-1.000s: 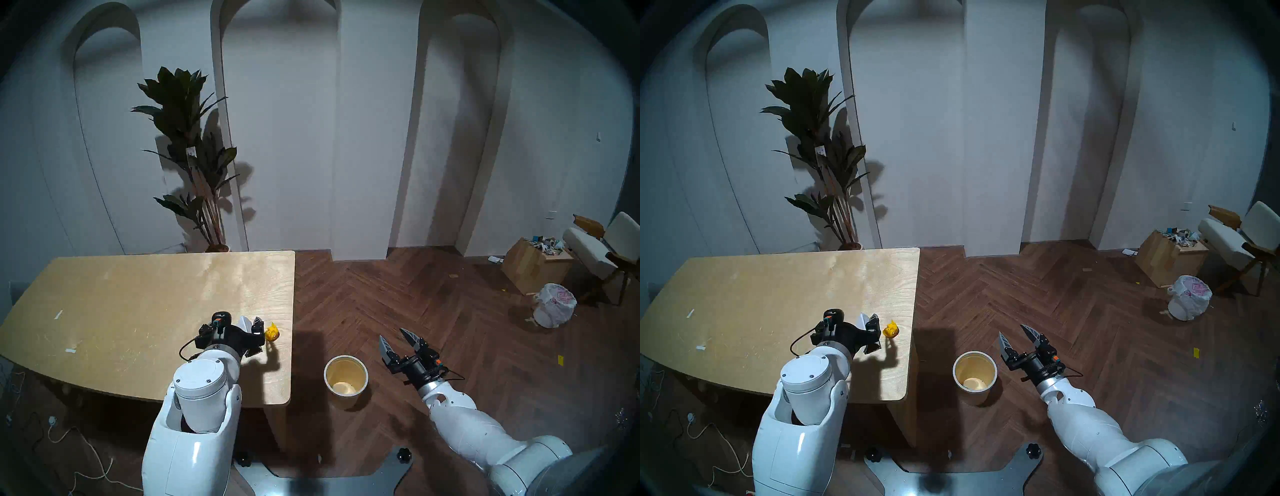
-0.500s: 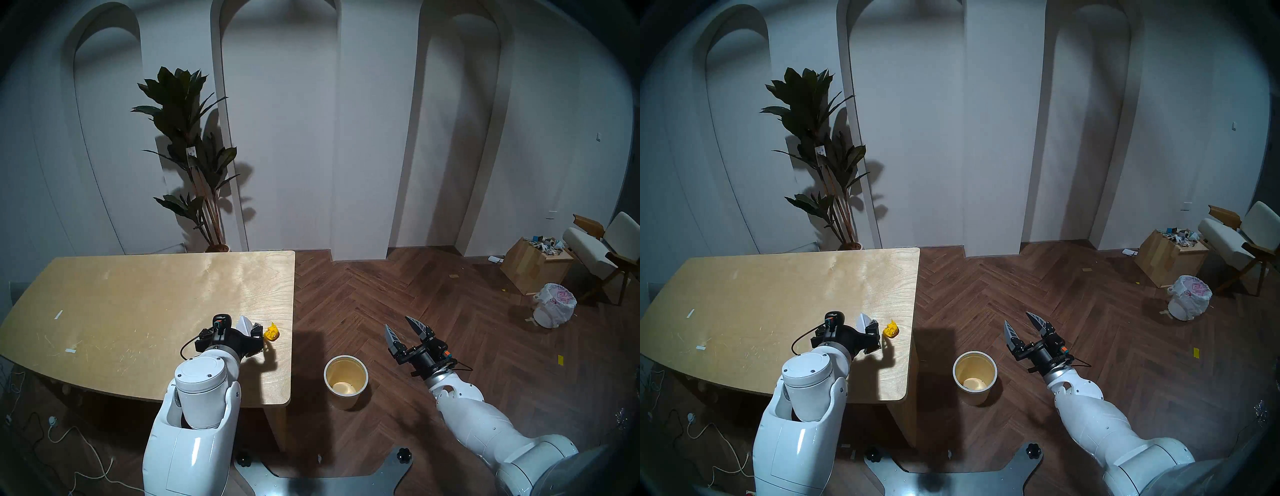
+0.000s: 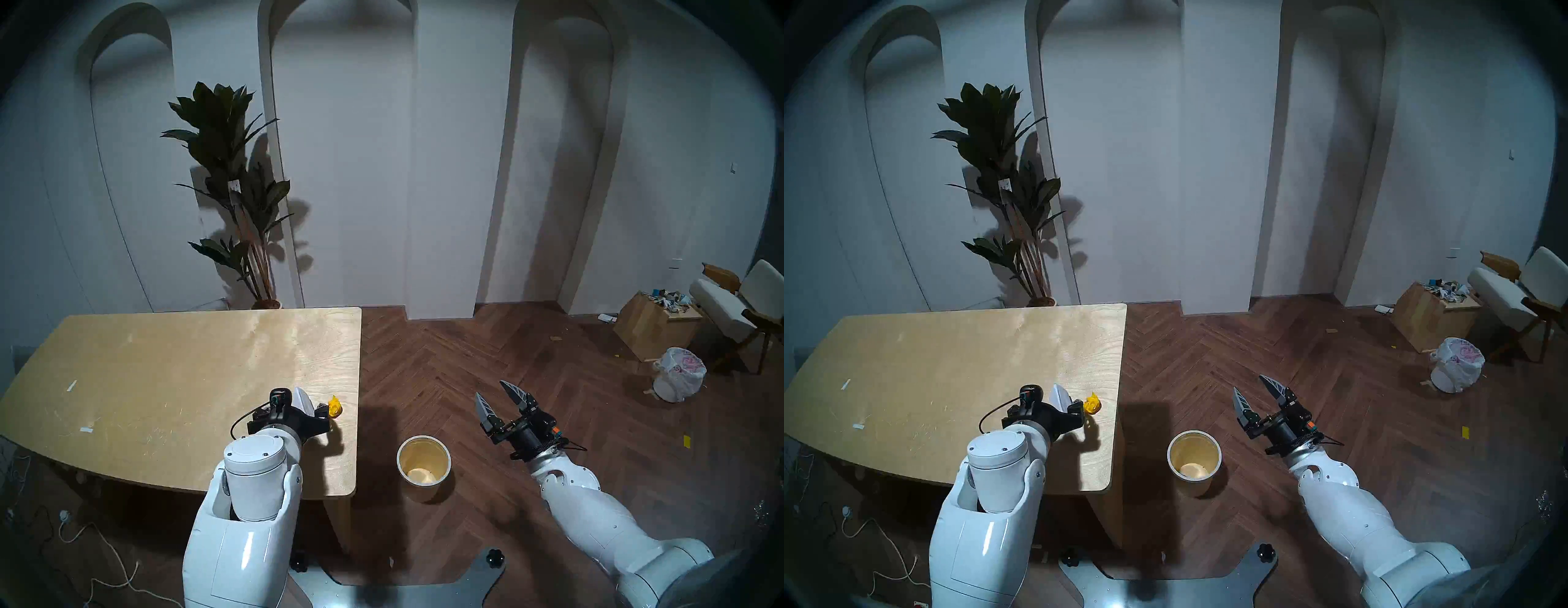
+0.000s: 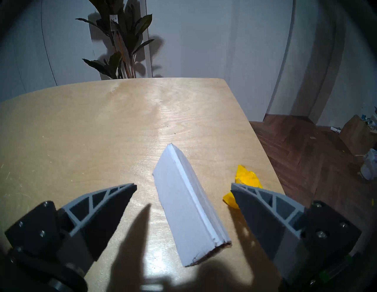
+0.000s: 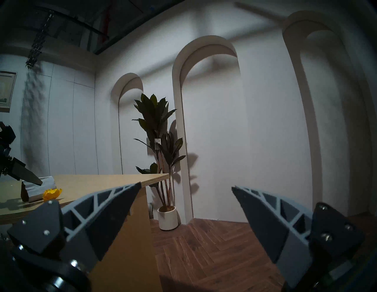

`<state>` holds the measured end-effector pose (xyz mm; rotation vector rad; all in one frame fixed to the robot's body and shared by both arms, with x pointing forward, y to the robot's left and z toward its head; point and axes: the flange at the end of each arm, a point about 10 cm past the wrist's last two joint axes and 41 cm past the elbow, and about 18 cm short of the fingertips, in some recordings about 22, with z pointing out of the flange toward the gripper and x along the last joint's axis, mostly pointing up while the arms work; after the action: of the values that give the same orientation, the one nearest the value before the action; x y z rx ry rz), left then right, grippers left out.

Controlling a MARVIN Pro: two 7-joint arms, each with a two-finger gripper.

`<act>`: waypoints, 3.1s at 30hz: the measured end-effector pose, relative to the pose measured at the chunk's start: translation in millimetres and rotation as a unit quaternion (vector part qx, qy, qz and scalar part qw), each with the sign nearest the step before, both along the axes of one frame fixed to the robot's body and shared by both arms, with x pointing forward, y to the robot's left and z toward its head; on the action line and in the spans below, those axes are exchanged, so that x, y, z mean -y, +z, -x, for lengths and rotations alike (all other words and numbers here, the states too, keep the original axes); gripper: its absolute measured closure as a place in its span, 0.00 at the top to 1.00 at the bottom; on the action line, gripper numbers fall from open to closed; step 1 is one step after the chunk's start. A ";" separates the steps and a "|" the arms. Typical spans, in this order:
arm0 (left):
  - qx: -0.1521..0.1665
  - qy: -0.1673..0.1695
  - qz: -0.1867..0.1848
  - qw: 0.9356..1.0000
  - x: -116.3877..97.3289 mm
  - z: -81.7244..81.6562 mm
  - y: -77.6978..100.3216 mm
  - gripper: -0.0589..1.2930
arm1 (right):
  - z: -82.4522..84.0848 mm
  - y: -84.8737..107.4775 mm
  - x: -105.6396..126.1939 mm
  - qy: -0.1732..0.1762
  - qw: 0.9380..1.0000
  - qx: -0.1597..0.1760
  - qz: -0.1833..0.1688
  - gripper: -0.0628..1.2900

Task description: Put the trash into the trash bin on the ground

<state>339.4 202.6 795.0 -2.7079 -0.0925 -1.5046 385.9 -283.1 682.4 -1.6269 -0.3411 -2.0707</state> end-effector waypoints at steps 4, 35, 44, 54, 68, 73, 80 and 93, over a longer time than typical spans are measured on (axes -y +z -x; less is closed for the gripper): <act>-0.010 -0.003 0.002 1.000 3.0 -1.1 -2.9 0.97 | 0.9 6.2 2.7 0.003 1.000 0.010 -0.001 0.95; -0.031 0.019 -0.009 0.999 -4.7 -19.8 9.2 0.02 | 28.9 52.5 116.9 -0.118 0.991 0.057 -0.006 0.95; 0.004 0.031 -0.015 0.999 -10.4 -35.1 38.1 0.02 | 54.9 48.1 151.0 -0.170 0.985 0.037 -0.014 0.95; 0.046 0.000 -0.001 0.999 18.1 -51.8 70.6 0.02 | 88.4 34.4 174.5 -0.212 0.977 -0.005 -0.034 0.95; 0.073 -0.088 0.030 0.993 80.6 -66.4 94.8 0.02 | 124.5 30.6 192.7 -0.249 0.965 -0.042 -0.067 0.95; 0.064 -0.118 0.039 0.990 102.6 -73.8 90.1 0.02 | 131.0 33.9 193.0 -0.252 0.963 -0.050 -0.081 0.95; 0.050 -0.151 0.045 0.986 128.4 -85.1 82.0 0.02 | 135.6 38.2 189.9 -0.250 0.961 -0.059 -0.099 0.95; 0.016 -0.210 0.048 0.976 181.0 -104.7 55.1 0.02 | 151.7 13.4 183.5 -0.271 0.940 -0.140 -0.156 0.95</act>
<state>444.1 21.6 850.1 -2.9111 0.4480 -1.6761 234.2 -466.6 695.8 -1.9184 0.5679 -2.0688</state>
